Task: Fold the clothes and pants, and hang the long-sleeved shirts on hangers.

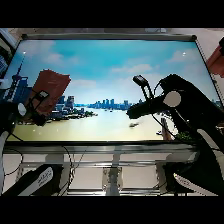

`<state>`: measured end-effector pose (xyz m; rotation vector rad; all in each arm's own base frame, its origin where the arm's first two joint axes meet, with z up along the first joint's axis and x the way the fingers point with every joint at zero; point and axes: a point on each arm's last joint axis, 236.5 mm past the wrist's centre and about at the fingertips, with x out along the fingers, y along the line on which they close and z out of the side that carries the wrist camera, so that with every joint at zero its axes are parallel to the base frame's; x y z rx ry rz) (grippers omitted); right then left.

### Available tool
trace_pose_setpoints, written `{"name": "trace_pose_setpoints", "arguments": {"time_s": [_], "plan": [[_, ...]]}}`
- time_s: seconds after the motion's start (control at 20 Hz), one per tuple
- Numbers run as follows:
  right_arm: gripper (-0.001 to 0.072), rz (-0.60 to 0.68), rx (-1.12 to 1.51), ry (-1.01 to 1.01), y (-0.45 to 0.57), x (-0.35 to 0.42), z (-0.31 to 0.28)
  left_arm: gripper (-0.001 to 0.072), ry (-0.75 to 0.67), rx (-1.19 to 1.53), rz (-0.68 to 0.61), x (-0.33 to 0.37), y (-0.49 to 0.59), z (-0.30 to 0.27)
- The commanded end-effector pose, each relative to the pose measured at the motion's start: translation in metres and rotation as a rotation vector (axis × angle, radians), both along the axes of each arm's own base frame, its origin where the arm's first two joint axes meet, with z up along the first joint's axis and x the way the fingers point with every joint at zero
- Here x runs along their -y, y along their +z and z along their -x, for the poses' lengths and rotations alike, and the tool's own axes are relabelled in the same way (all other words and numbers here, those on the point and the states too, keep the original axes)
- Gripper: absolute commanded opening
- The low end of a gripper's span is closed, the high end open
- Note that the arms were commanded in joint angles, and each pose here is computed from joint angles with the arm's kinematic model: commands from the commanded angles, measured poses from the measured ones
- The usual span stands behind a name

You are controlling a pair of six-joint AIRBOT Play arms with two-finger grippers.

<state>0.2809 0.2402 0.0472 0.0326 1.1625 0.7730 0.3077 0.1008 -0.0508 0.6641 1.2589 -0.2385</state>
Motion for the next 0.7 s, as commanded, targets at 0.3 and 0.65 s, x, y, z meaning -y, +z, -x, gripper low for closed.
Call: {"name": "trace_pose_setpoints", "arguments": {"time_s": [0.3,0.65], "plan": [[0.0013,-0.002,-0.025,-0.017,-0.001,0.0,0.003,0.043,-0.09,-0.022,-0.015,0.008,-0.029,-0.009],[0.0012,0.004,-0.046,-0.01,-0.002,0.001,0.008,0.0429,-0.089,-0.038,-0.068,-0.005,-0.037,-0.011]]}}
